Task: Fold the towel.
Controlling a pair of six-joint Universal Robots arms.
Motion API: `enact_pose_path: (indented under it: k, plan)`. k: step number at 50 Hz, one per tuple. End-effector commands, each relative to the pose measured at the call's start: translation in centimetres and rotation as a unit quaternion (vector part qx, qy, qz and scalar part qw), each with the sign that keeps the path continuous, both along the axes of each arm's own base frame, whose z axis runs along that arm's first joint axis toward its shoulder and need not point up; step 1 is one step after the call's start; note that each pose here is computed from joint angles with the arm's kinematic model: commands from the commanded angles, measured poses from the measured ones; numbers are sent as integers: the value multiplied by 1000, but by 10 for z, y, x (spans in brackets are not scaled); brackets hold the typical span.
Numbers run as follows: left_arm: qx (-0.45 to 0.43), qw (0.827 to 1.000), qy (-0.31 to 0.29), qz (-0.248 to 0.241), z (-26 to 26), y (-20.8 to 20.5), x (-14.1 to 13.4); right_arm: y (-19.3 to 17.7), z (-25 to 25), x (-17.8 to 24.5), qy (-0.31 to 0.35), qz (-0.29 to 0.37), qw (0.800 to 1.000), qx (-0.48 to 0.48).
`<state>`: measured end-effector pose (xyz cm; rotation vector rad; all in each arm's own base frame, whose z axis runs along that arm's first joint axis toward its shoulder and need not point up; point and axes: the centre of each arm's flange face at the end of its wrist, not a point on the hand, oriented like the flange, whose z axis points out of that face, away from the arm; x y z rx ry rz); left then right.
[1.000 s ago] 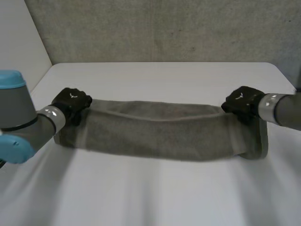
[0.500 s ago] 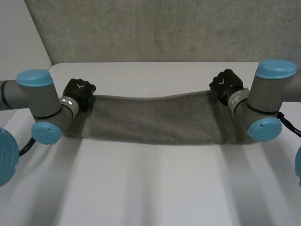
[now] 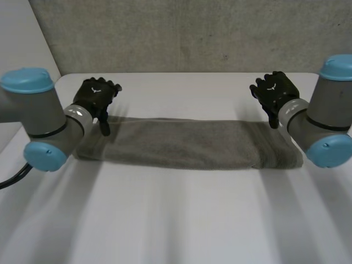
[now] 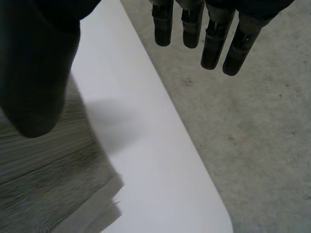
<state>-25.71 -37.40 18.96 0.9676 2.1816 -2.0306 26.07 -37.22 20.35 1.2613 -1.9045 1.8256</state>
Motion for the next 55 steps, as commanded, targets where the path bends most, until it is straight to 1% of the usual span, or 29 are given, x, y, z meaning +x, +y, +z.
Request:
enact_pose_path:
  k: [1,3,6,9,13,16,25,30,40,42,44,45,47,50,52,53,55]
  plan:
    - [-11,1000,6,0,10,33,10,37,-9,-13,17,12,997,76]
    - [-5,1000,6,0,6,47,14,41,-21,-27,21,0,994,108]
    - [5,1000,4,-1,0,58,17,44,-32,-37,21,-8,992,127]
    - [11,1000,5,-1,-4,63,18,44,-36,-40,20,-10,991,132]
    - [31,999,22,-11,-14,72,18,41,-47,-51,17,-23,991,133]
    - [33,999,33,-14,-16,72,18,37,-52,-56,15,-30,991,131]
    - [32,999,35,-13,-15,71,18,23,-71,-67,16,-51,989,139]
    - [33,999,35,-13,-16,71,18,5,-71,-84,14,-77,988,133]
    - [33,999,36,-13,-15,72,18,-6,-76,-112,15,-108,982,153]
    - [33,999,36,-13,-15,72,18,-7,-76,-117,15,-114,981,158]
    - [33,999,36,-13,-15,72,18,-15,-71,-134,20,-131,979,153]
    - [33,999,36,-13,-15,72,18,-15,-71,-134,20,-131,979,153]
    - [33,999,35,-13,-15,72,18,-26,-64,-160,39,-159,977,136]
    - [29,999,37,-12,-12,72,19,-30,-60,-169,54,-167,977,125]
    - [23,999,39,-11,-8,72,19,-33,-44,-173,88,-164,978,95]
    - [23,999,39,-11,-8,72,19,-33,-44,-173,88,-164,978,95]
    - [15,999,41,-12,-2,73,19,-38,-11,-174,98,-170,980,44]
